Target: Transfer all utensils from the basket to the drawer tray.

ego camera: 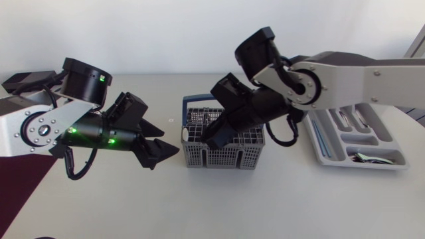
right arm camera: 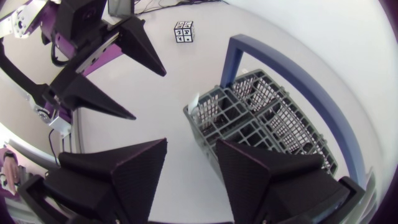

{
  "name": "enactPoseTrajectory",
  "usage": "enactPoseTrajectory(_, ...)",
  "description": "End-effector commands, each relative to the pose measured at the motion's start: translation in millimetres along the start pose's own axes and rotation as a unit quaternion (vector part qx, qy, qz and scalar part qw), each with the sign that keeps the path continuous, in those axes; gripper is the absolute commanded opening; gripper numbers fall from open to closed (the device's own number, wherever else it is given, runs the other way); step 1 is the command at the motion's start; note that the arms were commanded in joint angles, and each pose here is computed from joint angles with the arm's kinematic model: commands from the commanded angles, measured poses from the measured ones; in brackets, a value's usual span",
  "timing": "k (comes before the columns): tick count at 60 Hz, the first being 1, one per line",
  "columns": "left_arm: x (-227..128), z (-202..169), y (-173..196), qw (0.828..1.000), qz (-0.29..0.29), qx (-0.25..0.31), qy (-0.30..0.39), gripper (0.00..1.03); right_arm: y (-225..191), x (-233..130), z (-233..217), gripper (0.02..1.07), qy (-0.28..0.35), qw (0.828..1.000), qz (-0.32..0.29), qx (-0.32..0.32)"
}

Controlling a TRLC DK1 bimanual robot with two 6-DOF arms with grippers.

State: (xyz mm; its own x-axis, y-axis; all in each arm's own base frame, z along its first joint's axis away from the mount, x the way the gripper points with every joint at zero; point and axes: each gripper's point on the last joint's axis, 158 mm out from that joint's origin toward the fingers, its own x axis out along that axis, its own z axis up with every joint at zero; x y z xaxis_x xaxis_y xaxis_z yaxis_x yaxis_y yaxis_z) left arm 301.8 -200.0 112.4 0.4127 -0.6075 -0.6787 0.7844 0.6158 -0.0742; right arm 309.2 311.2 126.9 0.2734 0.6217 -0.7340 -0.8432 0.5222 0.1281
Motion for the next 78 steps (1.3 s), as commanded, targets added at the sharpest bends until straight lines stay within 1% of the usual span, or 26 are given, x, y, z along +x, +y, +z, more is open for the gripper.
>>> enactPoseTrajectory(1, 4, -14, 1, 1.0, -0.006, 0.006, 0.011, 0.91, 4, 13, 14, 0.61, 0.0, 1.0, 0.003, 0.024)
enactPoseTrajectory(13, 2, -20, -2, 1.0, -0.011, 0.028, 0.006, 0.92, 8, 40, 23, 0.61, 0.017, 0.999, 0.004, 0.046)
enactPoseTrajectory(20, 3, -23, -3, 0.999, -0.012, 0.036, 0.003, 0.92, 6, 52, 23, 0.52, 0.028, 0.998, 0.002, 0.063)
enactPoseTrajectory(25, 3, -25, -2, 0.999, -0.011, 0.036, 0.003, 0.92, -1, 57, 24, 0.51, 0.032, 0.997, -0.012, 0.073)
enactPoseTrajectory(29, 3, -27, -2, 0.999, -0.012, 0.037, 0.003, 0.92, -3, 62, 23, 0.44, 0.037, 0.996, -0.012, 0.078)
enactPoseTrajectory(33, 2, -29, -2, 0.999, -0.012, 0.038, 0.003, 0.92, -4, 66, 20, 0.43, 0.046, 0.995, -0.013, 0.085)
enactPoseTrajectory(47, 3, -29, -2, 0.999, -0.012, 0.041, 0.001, 0.92, -6, 72, 16, 0.18, 0.053, 0.995, -0.015, 0.087)
enactPoseTrajectory(51, 3, -30, -2, 0.999, -0.013, 0.041, 0.001, 0.92, -7, 74, 15, 0.16, 0.054, 0.995, -0.016, 0.087)
enactPoseTrajectory(58, 5, -31, -4, 0.999, -0.015, 0.043, 0.001, 0.92, -8, 76, 14, 0.08, 0.055, 0.995, -0.016, 0.087)
enactPoseTrajectory(67, 5, -29, -5, 0.999, -0.015, 0.044, 0.0, 0.92, -8, 76, 13, 0.08, 0.056, 0.995, -0.016, 0.087)
enactPoseTrajectory(78, 5, -30, -7, 0.999, -0.018, 0.045, 0.002, 0.92, -4, 63, 22, 0.08, 0.04, 0.996, -0.015, 0.081)
